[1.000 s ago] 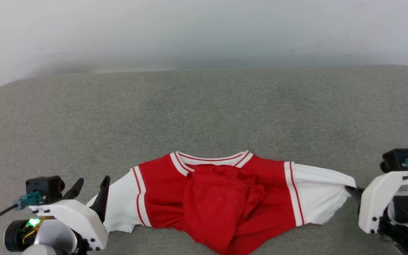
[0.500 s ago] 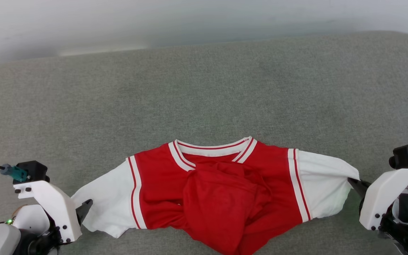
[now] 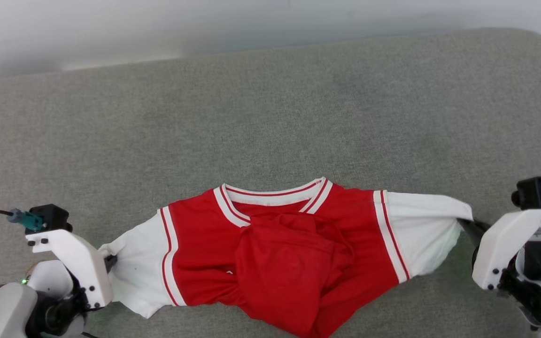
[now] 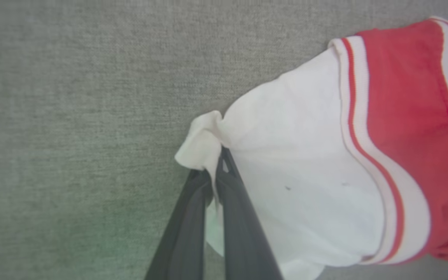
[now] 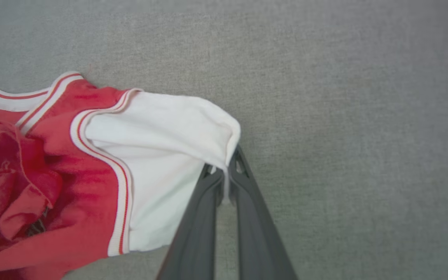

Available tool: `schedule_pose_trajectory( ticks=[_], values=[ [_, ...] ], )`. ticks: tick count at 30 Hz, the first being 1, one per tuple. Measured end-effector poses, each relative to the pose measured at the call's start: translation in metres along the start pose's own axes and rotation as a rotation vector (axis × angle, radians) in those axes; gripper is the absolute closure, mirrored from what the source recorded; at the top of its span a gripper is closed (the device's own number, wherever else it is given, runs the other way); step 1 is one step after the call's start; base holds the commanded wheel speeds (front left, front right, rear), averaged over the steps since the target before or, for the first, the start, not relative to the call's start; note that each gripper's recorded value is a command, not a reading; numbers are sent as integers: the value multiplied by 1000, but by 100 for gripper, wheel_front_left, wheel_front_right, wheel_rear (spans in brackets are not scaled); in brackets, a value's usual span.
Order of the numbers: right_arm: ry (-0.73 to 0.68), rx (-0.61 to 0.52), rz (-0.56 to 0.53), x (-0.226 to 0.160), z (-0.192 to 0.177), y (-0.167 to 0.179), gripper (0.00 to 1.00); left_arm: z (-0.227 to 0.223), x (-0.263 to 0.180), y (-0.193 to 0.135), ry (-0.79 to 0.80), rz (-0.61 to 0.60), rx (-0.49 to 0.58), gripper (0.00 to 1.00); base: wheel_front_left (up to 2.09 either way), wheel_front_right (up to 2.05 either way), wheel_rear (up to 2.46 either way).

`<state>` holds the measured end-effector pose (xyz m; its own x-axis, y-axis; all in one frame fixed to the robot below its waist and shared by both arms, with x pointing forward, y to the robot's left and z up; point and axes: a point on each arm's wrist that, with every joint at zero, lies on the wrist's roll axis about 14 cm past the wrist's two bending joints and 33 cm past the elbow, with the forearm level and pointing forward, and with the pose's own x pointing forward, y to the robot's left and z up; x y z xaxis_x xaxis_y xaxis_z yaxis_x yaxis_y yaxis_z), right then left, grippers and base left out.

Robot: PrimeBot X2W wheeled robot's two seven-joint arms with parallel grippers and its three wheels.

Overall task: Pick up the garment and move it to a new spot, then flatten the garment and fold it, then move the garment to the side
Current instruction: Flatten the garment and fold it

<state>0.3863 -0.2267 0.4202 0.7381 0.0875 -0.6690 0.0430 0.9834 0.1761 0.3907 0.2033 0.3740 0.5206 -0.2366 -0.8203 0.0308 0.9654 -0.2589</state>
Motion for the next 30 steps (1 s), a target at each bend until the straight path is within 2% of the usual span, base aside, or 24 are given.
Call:
schedule_pose_trajectory(
  ticks=[5,6,7,11,12,19,25,30],
  values=[
    [-156,-62,5,-11,45,6,100,51,-19,-10,-243,7,68,100,0,0,0],
    [-156,-62,5,-11,45,6,100,51,-19,-10,-243,7,68,100,0,0,0],
    [-212,-82,5,-16,62,7,100,81,-35,-15,-376,19,99,100,0,0,0],
    [-340,-102,5,-27,104,11,100,134,-73,-26,-608,18,115,100,0,0,0],
    [-340,-102,5,-27,104,11,100,134,-73,-26,-608,18,115,100,0,0,0],
    [-508,-147,55,-39,176,40,100,204,-129,-52,-900,-10,143,100,0,0,0],
    [-600,-177,88,-36,236,60,100,260,-148,-73,-1037,-63,135,100,0,0,0],
    [-718,-189,80,-30,295,68,100,320,-169,-76,-1194,-67,125,100,0,0,0]
  ],
)
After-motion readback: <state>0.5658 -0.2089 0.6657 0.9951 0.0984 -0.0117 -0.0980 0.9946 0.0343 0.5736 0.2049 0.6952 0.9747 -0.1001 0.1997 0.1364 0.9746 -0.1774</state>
